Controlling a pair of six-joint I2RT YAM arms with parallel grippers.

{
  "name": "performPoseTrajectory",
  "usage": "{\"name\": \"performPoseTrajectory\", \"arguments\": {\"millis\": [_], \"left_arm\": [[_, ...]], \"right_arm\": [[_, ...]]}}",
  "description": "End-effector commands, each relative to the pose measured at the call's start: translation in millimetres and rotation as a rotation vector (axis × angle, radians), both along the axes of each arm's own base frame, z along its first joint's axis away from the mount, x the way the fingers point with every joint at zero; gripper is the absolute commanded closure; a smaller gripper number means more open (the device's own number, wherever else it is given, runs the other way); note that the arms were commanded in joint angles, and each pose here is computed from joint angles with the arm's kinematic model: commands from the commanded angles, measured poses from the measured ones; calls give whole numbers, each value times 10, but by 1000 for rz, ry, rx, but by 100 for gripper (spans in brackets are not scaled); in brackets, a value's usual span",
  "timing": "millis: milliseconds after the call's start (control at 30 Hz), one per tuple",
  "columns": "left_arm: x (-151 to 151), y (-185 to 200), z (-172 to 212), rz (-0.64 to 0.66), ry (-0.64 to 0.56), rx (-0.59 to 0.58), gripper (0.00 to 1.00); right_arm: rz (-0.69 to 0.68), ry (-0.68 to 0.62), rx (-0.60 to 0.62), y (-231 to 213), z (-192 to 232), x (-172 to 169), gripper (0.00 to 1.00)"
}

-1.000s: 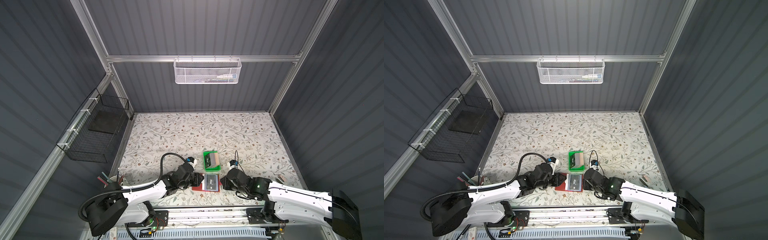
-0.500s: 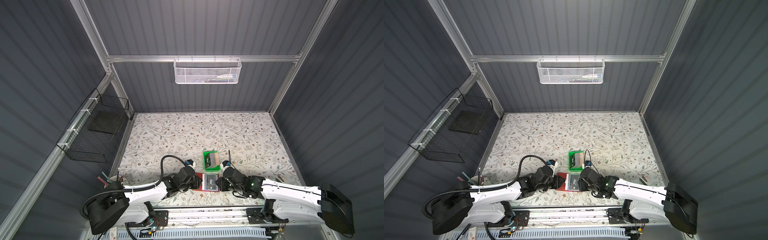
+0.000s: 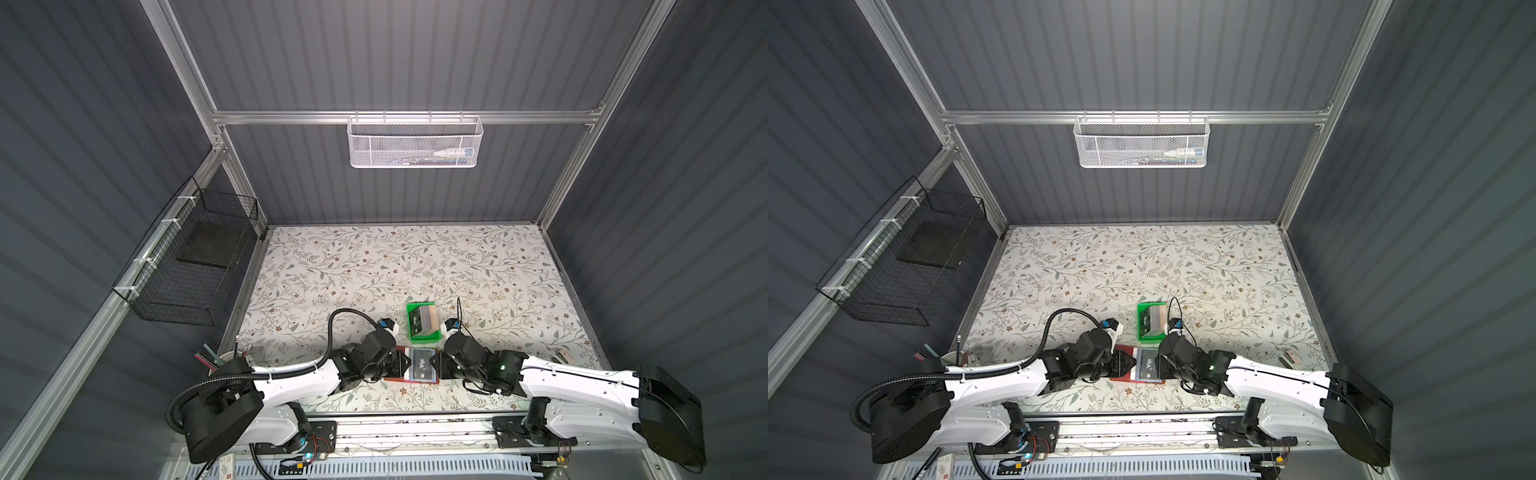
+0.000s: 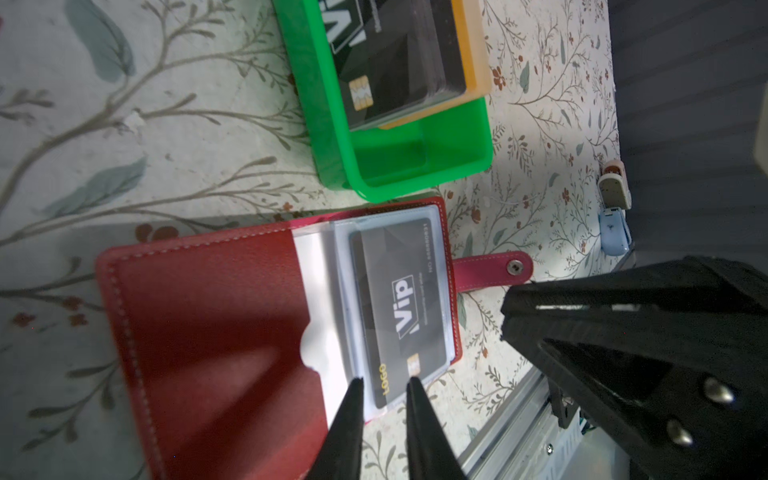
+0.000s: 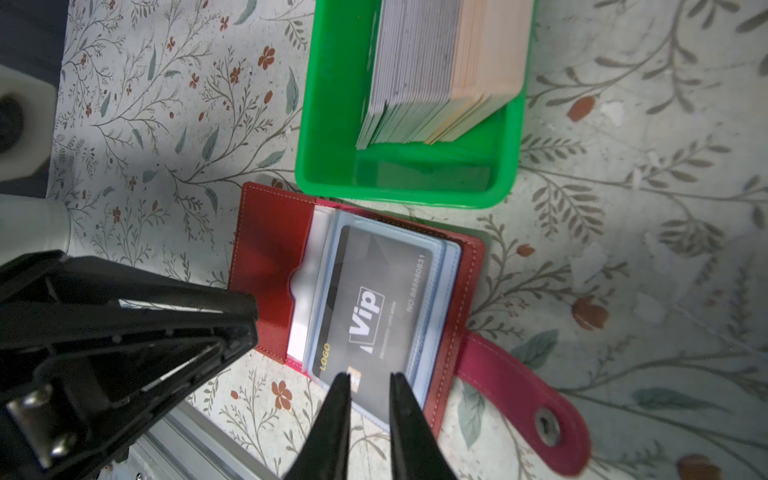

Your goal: Put the credit cards into the card holder

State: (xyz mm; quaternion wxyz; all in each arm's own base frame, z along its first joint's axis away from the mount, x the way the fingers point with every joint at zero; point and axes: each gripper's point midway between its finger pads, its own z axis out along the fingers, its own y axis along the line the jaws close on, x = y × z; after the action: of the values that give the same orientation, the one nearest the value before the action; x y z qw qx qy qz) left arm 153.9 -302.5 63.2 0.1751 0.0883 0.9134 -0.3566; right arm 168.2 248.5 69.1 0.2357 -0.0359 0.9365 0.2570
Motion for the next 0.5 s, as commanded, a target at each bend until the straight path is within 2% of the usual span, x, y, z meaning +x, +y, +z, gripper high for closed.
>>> {"name": "performPoseTrajectory", "arguments": {"millis": [0,467], "left_arm": [[-38,-110,52,-32,-14,-25,79],[-129,-194,-79,-21,14,-7,82]], "right_arm": [[-38,-5,-6,-37,52,48,79],[-94,49,5,-154,-39,-20,79]]}}
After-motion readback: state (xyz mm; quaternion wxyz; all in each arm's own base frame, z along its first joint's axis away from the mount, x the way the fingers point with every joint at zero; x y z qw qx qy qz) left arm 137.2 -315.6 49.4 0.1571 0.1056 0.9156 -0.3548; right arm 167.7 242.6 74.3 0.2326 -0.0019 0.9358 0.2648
